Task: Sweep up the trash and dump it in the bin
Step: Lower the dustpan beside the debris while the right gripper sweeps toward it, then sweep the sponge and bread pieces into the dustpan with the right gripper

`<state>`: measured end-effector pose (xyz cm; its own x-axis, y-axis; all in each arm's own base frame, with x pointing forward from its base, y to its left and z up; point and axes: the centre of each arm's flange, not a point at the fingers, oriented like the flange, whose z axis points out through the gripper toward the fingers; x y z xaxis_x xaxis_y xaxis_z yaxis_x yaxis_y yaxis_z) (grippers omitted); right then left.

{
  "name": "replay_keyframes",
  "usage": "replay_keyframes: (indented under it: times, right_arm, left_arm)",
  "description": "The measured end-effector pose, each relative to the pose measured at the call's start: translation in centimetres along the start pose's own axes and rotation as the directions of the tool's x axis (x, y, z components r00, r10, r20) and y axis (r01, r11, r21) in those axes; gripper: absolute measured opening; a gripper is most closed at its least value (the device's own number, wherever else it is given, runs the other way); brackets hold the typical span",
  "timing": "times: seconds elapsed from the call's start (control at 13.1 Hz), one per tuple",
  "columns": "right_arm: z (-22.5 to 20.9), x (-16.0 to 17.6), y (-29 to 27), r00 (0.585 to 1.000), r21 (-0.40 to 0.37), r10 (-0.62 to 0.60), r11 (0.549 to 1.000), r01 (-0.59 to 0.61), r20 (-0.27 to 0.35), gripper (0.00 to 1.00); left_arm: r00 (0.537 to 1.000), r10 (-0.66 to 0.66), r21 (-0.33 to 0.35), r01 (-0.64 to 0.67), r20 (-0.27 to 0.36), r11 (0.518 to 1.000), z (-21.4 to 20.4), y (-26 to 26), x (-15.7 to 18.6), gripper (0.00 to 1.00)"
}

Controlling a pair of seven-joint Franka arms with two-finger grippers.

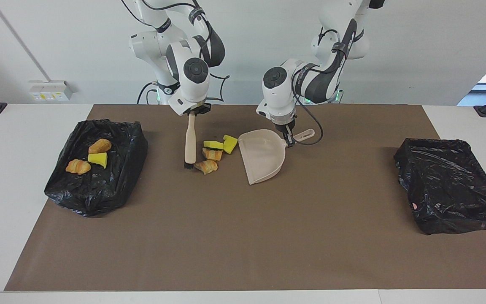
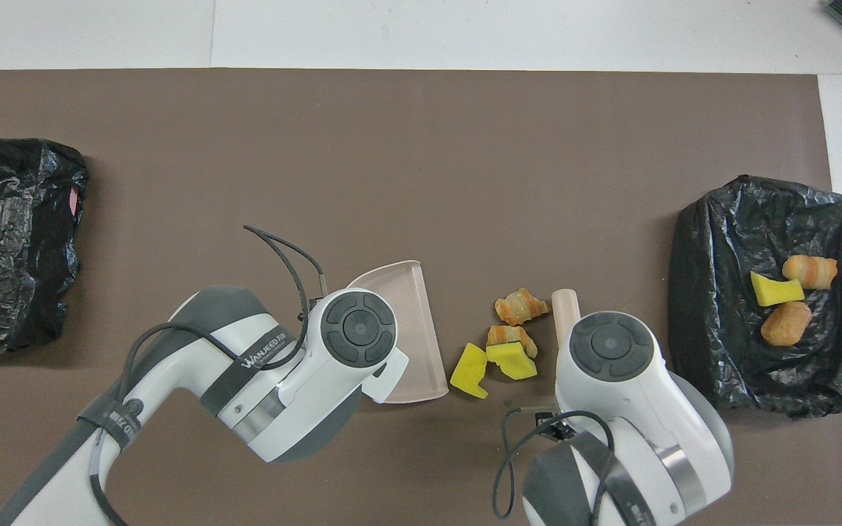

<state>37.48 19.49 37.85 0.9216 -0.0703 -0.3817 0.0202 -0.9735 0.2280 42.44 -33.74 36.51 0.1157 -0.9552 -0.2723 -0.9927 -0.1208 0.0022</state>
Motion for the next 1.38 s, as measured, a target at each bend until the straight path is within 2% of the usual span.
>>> replay_keyframes:
  times: [0.23,0.54,0.76,1.07,1.38]
  right_arm:
    - [1.3,-2.0,-1.2,1.000,0.026,0.019,0.999,-0.019,0.024,0.26]
    - [2.9,-2.1,-2.8,1.000,0.106,0.016,0.994,-0.019,0.024,0.26]
    - [3.8,-1.5,-4.8,1.000,0.177,0.005,0.984,-0.008,0.014,0.26]
    - [2.9,-2.4,-8.1,0.999,0.323,-0.028,0.946,0.012,0.045,0.26]
    - [0.9,-3.4,-11.6,0.997,0.457,-0.043,0.890,0.009,0.065,0.26]
  left_arm:
    - [1.000,0.013,0.013,-0.013,0.020,1.000,0.1,1.4,-0.2,0.32]
    - [0.999,0.026,0.025,-0.027,0.032,0.999,0.1,2.7,-0.1,0.32]
    - [0.999,-0.029,0.021,0.029,0.031,0.999,0.3,3.2,0.0,0.32]
    - [0.997,-0.075,-0.003,0.075,0.023,0.997,0.6,3.8,0.2,0.32]
    - [0.997,-0.080,-0.006,0.080,0.023,0.997,0.6,3.8,0.2,0.32]
